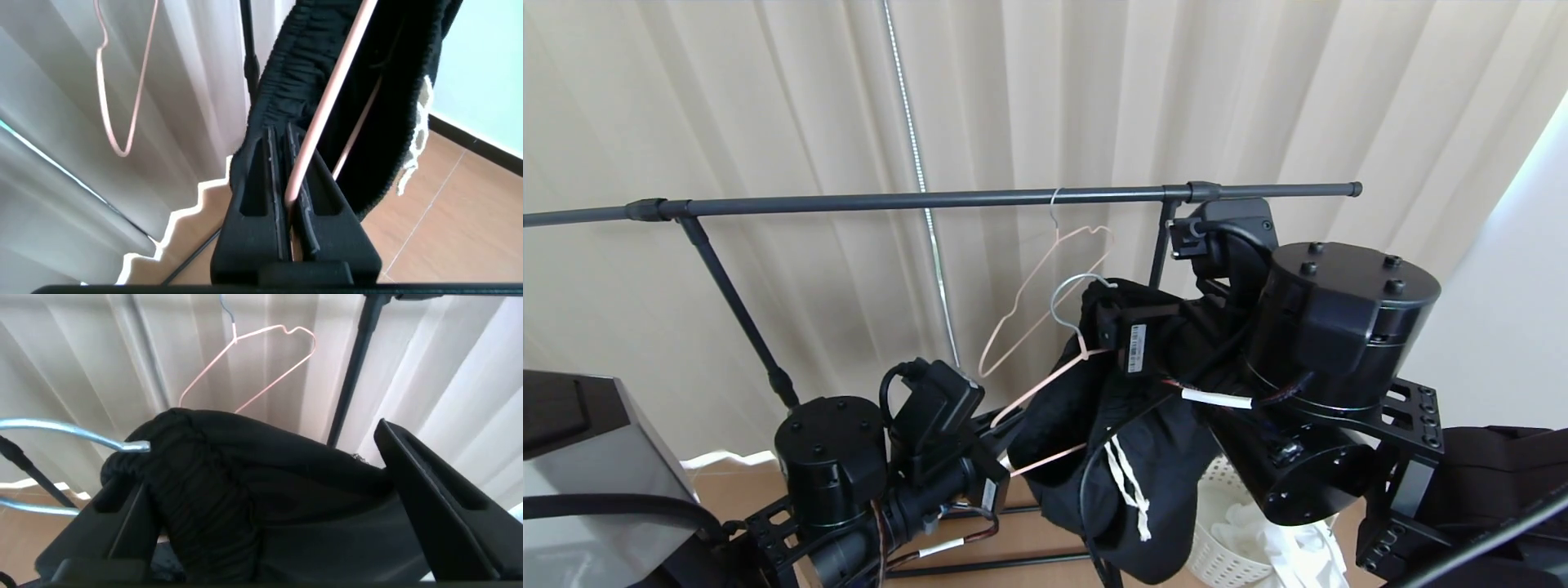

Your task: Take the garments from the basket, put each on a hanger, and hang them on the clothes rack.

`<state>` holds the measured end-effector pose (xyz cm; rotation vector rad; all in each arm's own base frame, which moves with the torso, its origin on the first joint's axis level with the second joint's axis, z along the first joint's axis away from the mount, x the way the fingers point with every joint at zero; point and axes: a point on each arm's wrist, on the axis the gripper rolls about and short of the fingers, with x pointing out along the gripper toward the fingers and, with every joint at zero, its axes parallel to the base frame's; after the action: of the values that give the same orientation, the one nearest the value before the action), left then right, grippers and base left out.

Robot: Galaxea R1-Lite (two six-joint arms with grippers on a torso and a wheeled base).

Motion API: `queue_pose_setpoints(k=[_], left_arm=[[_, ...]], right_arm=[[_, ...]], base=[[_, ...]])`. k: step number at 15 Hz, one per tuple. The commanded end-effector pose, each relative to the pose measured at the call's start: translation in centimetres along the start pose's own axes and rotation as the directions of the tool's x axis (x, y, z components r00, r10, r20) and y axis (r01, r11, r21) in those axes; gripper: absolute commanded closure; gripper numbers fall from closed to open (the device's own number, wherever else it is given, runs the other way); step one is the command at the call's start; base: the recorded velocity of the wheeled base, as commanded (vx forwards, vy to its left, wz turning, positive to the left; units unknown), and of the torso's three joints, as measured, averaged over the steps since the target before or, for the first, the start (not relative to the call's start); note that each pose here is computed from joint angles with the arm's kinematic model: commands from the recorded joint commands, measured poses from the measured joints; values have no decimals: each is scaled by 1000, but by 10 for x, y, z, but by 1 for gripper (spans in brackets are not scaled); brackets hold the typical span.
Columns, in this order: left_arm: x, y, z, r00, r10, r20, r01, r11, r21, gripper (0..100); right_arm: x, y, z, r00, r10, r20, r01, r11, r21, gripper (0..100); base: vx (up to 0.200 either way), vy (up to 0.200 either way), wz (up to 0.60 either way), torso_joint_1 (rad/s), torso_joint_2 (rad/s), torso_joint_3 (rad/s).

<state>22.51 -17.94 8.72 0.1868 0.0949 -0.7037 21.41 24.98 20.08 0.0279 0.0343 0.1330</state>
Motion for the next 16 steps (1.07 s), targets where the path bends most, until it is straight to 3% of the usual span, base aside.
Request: queue_pose_setpoints(k=[1, 6, 14, 16], left_arm=[[0, -2, 0, 1000, -6, 0, 6, 1000, 1, 100], [2, 2, 8, 998, 16, 55, -15, 999, -29, 100], [13, 28, 4, 992, 112, 57, -110, 993, -43, 100], [21, 32, 6, 986, 154, 68, -149, 986, -72, 100]], right_arm=[[2, 1, -3, 1000, -1, -7, 1, 1000, -6, 0], [6, 5, -15, 999, -3, -32, 2, 1000, -29, 0], [1, 6, -13, 1000, 0, -28, -1, 1000, -28, 0], [-2, 7, -12, 1000, 4, -26, -4, 1000, -28, 0]], base=[[0, 0, 0, 0, 0, 0], [0, 0, 0, 0, 0, 0], [0, 0, 0, 0, 0, 0], [0, 0, 0, 0, 0, 0]])
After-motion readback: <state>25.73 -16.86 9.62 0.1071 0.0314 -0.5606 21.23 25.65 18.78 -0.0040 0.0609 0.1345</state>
